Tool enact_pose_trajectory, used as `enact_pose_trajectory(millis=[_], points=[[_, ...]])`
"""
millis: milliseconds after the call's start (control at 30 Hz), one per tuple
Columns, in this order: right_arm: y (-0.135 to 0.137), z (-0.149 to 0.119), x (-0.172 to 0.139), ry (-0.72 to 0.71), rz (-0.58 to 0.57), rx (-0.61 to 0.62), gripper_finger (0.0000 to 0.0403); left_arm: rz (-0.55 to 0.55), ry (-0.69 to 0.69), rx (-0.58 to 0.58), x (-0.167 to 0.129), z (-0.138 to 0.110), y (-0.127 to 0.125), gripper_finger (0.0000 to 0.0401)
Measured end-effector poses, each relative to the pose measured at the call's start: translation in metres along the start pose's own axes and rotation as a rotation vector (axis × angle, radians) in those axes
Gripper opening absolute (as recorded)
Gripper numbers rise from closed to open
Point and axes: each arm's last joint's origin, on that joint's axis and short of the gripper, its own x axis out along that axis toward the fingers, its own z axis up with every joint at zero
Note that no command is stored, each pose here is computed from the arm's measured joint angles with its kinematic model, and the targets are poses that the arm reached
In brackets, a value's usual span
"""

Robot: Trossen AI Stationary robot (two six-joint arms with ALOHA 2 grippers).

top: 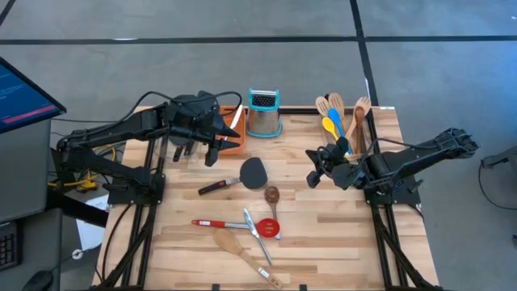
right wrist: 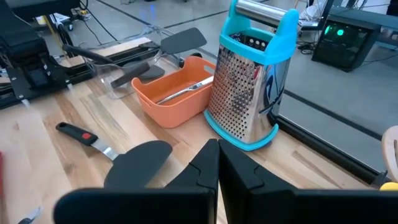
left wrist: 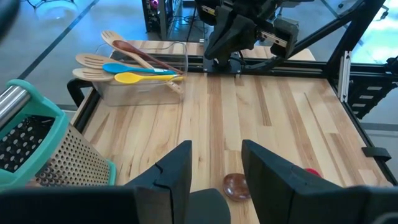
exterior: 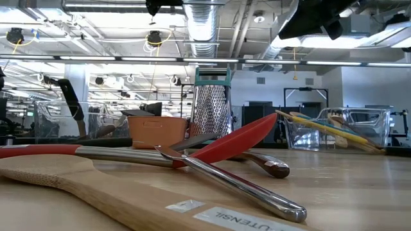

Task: Pick & Place Kitchen Items
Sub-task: Put the plastic spatula into the left transparent bin

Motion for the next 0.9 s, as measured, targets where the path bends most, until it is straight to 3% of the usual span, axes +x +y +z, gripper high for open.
enact_pose_trajectory(millis=[900], points=[[-0.010,-0.002,0.008,0.035,-0.071,-0.105,0.0001,-0.008,-0.043,0.010,0.003,0.004,-0.002,0.0127]])
